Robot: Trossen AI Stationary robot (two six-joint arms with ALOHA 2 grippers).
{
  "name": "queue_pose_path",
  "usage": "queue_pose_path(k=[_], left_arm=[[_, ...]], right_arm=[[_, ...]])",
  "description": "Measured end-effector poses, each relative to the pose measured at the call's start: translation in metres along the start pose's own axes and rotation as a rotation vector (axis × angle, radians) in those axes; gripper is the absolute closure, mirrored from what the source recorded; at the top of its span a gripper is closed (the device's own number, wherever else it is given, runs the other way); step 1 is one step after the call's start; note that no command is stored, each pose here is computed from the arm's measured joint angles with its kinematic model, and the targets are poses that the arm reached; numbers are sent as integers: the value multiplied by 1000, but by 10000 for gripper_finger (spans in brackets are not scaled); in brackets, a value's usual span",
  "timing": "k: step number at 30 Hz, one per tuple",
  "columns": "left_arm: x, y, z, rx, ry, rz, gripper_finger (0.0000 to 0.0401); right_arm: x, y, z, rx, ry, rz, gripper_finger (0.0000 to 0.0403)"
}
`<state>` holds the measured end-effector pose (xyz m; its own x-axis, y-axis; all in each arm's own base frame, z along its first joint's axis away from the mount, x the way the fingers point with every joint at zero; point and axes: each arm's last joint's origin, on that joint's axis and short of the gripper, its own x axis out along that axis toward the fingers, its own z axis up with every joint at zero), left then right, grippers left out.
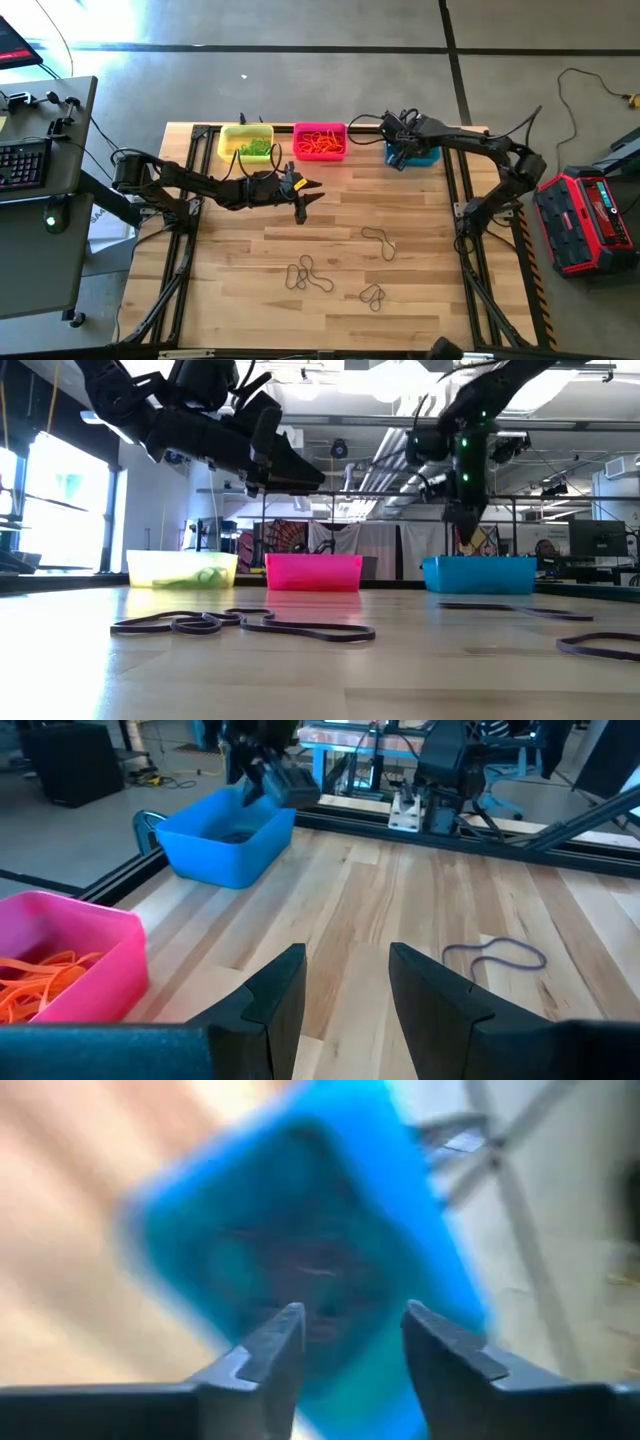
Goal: Sort rubber bands into baskets
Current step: Put the violet rubber band into the blue bin
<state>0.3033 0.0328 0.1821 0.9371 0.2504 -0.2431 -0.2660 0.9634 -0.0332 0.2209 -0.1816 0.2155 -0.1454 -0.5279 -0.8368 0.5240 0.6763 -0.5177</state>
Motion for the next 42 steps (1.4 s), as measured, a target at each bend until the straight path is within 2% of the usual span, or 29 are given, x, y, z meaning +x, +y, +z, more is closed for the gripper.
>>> queue_pose_path(k=[3,6,15,19,23,27,31,37,42], left_arm=[[0,0,0,0,1,0,263],[0,0,0,2,1,1,263],[0,0,0,59,1,4,263],[0,0,0,71,3,4,263],[0,0,0,73,4,4,263],[0,0,0,85,4,4,263],[0,0,0,88,4,4,263],[0,0,-1,89,8,4,263],[0,0,-1,89,9,4,263]], right_arm=[[-17,13,1,-3,-79,192,225],[-40,29,-3,-11,-150,329,222],[-101,116,-30,-179,-202,541,250],[-118,148,-45,-154,-175,620,256],[-126,173,-58,-116,-131,645,256],[-122,197,-66,-132,-81,627,254],[-107,215,-66,-174,-37,588,225],[-85,222,-57,-256,6,552,162],[-69,223,-49,-343,22,567,152]])
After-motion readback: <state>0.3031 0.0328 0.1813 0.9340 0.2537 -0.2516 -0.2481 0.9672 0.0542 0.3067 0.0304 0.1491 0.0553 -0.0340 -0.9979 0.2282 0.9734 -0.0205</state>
